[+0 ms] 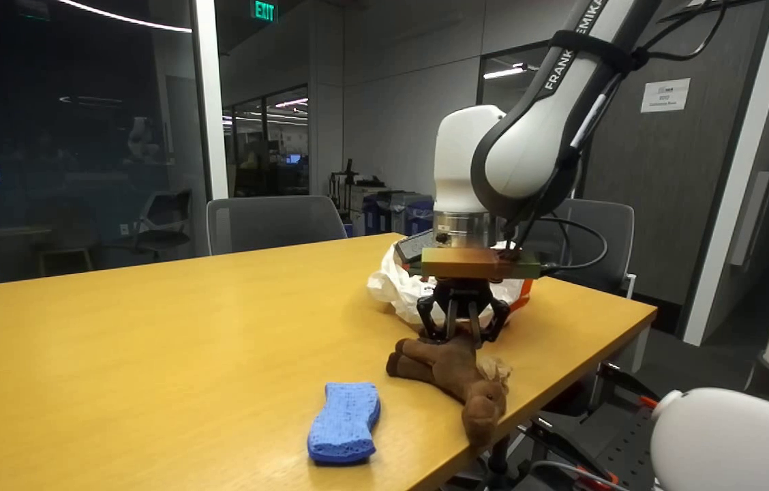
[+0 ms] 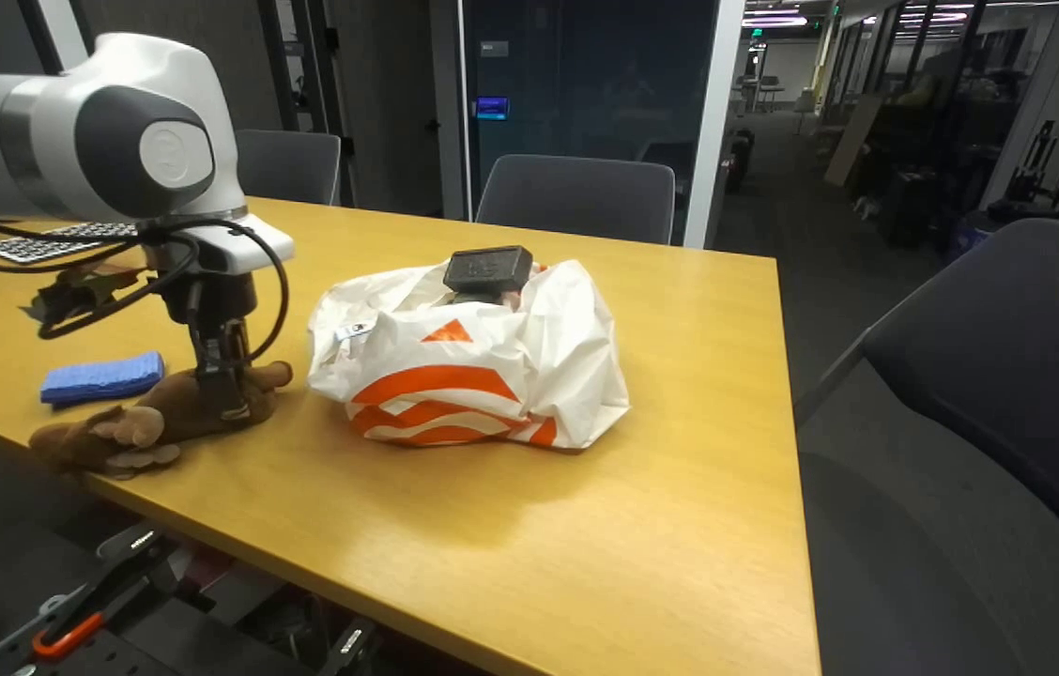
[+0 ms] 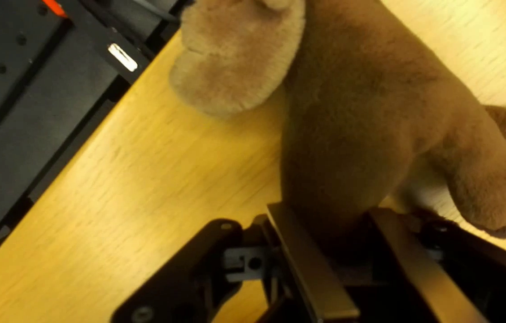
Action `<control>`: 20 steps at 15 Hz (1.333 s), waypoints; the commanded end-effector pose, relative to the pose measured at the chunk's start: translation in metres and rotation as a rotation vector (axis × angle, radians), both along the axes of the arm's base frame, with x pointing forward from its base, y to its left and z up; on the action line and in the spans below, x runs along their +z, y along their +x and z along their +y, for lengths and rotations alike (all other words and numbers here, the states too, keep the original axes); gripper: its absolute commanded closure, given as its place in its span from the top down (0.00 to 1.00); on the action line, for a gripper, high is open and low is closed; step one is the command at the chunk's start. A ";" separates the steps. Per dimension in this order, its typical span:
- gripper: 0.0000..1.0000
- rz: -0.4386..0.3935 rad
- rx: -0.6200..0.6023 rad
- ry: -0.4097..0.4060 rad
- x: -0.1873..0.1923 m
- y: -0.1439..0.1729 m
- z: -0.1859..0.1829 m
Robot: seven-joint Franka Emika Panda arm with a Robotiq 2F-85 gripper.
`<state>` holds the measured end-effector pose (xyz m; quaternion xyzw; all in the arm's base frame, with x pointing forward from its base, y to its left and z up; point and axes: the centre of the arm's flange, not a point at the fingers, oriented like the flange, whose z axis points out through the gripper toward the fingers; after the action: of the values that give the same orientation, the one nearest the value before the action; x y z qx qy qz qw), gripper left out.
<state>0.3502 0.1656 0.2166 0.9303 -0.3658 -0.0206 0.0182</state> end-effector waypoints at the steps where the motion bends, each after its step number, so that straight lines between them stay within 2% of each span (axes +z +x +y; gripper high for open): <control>1: 0.05 -0.108 -0.063 -0.064 0.040 -0.027 0.001; 2: 0.03 -0.168 -0.081 -0.077 0.052 -0.030 0.003; 6: 0.04 -0.346 -0.152 -0.087 0.099 -0.044 0.019; 10: 0.04 -0.484 -0.279 -0.086 0.138 -0.036 0.025; 11: 0.04 -0.514 -0.312 -0.090 0.142 -0.026 0.023; 14: 0.05 -0.606 -0.410 -0.128 0.152 0.005 0.001; 15: 0.05 -0.636 -0.439 -0.151 0.171 0.023 -0.024; 18: 0.05 -0.711 -0.525 -0.240 0.191 0.050 -0.072; 20: 0.05 -0.760 -0.579 -0.313 0.193 0.067 -0.091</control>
<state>0.3912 0.0945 0.4001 0.7619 -0.5653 0.3163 -0.0001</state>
